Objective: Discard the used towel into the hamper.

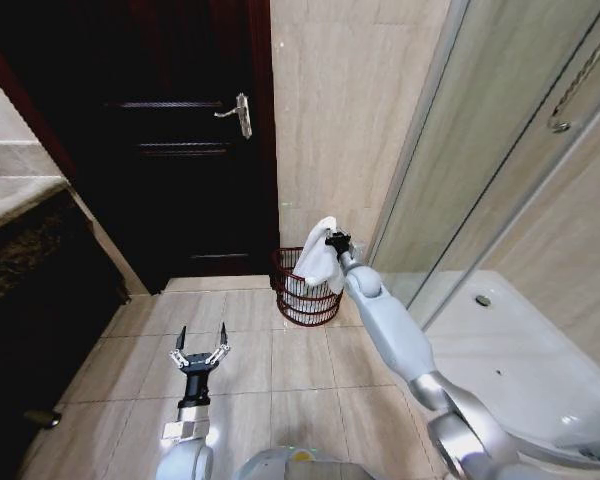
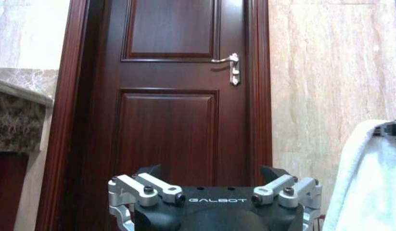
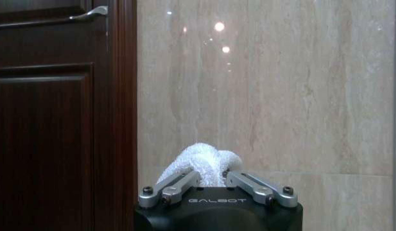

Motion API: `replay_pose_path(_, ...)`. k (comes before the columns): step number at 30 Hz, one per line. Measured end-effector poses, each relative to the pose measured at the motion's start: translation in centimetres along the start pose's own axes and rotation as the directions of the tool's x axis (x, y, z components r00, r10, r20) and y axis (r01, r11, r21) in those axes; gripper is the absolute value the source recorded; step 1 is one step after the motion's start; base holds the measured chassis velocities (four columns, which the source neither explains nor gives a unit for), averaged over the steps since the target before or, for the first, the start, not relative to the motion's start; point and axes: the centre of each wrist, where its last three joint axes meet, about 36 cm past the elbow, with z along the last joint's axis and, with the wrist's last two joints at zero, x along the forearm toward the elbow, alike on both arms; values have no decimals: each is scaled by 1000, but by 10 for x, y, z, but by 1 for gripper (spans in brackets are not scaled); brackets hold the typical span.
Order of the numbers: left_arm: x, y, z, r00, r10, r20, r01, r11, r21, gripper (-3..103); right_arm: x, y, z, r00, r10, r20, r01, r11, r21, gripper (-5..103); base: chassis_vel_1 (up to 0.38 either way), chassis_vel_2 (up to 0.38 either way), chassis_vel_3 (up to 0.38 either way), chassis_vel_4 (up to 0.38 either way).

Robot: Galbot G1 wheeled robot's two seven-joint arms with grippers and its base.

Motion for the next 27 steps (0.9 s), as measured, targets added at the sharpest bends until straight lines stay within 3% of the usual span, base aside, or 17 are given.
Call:
replay_pose_path(5,-1,1,2,1000,2,0,-2,1000,-1,100,18,3,5,1000,-4,26,3,999,34,4,-65,61,63,-60)
replay_pose_path(16,-1,3,8,1000,4,-7,-4,1000,7,100,49,13,7,999,-7,40,6,1000,11,4,-68,56,65,-65)
replay_pose_path(27,1,7,8,1000,4,-6,-4,1000,7,100,52,30,-2,998,-34,57,33,999,8,4,-46,54,51,-54)
